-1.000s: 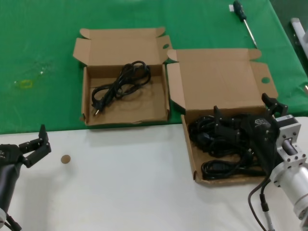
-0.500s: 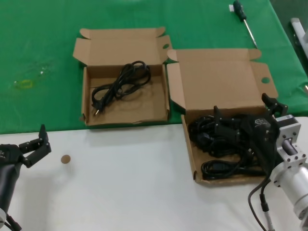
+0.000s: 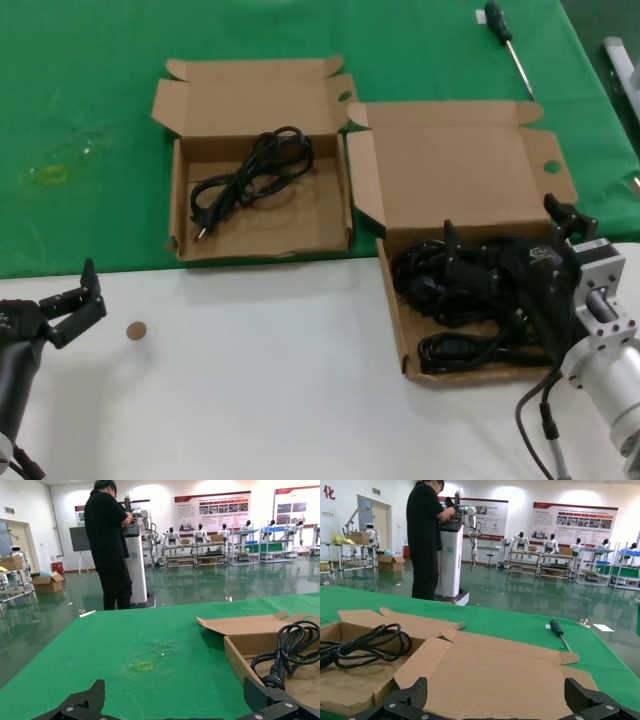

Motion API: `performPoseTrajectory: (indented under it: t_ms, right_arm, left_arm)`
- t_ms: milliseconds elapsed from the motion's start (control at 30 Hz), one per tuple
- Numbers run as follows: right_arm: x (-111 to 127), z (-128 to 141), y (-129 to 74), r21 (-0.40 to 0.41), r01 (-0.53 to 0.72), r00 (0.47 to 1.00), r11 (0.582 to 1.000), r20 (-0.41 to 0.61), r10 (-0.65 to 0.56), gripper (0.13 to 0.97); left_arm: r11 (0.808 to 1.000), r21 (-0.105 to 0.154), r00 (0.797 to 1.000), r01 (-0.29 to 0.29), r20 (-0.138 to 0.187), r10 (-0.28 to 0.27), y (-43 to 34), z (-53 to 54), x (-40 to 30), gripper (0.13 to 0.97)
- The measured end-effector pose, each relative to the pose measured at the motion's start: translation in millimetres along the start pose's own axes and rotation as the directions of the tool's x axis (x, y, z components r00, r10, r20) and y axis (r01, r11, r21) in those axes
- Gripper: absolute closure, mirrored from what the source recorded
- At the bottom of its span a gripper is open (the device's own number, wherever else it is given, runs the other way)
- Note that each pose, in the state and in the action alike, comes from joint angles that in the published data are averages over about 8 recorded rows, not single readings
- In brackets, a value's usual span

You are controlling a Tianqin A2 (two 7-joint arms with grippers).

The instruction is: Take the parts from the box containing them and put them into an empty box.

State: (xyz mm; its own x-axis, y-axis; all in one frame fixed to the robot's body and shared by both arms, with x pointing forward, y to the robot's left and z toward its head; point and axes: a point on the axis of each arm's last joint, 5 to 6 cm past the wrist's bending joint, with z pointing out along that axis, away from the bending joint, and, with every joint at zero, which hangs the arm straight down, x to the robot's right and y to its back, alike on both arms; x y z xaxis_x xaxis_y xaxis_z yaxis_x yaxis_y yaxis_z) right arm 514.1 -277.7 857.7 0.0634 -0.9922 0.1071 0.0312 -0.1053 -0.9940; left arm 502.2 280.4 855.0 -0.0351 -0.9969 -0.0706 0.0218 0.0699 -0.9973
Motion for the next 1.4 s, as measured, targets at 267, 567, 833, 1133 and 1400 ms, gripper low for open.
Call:
performPoseTrajectory:
  t_ms: [267, 567, 833, 1133, 1400]
  right_arm:
    - [0.0, 0.0, 0.0, 0.000, 0.000, 1.000, 1.000, 0.000, 0.000, 0.130]
    - [0.0, 0.0, 0.0, 0.000, 0.000, 1.000, 1.000, 0.000, 0.000, 0.130]
    - [0.0, 0.0, 0.0, 0.000, 0.000, 1.000, 1.000, 0.000, 0.000, 0.130]
    - [0.0, 0.0, 0.0, 0.000, 0.000, 1.000, 1.000, 0.000, 0.000, 0.130]
    - [0.0, 0.0, 0.0, 0.000, 0.000, 1.000, 1.000, 0.000, 0.000, 0.130]
  left_arm:
    - [1.000, 0.000, 1.000, 0.000, 0.000, 0.000, 0.0, 0.0, 0.0, 0.132]
    - [1.000, 0.000, 1.000, 0.000, 0.000, 0.000, 0.0, 0.0, 0.0, 0.132]
    - [1.000, 0.000, 1.000, 0.000, 0.000, 0.000, 0.0, 0.0, 0.0, 0.132]
    - [1.000, 0.000, 1.000, 0.000, 0.000, 0.000, 0.0, 0.0, 0.0, 0.132]
    - [1.000, 0.000, 1.000, 0.000, 0.000, 0.000, 0.0, 0.0, 0.0, 0.132]
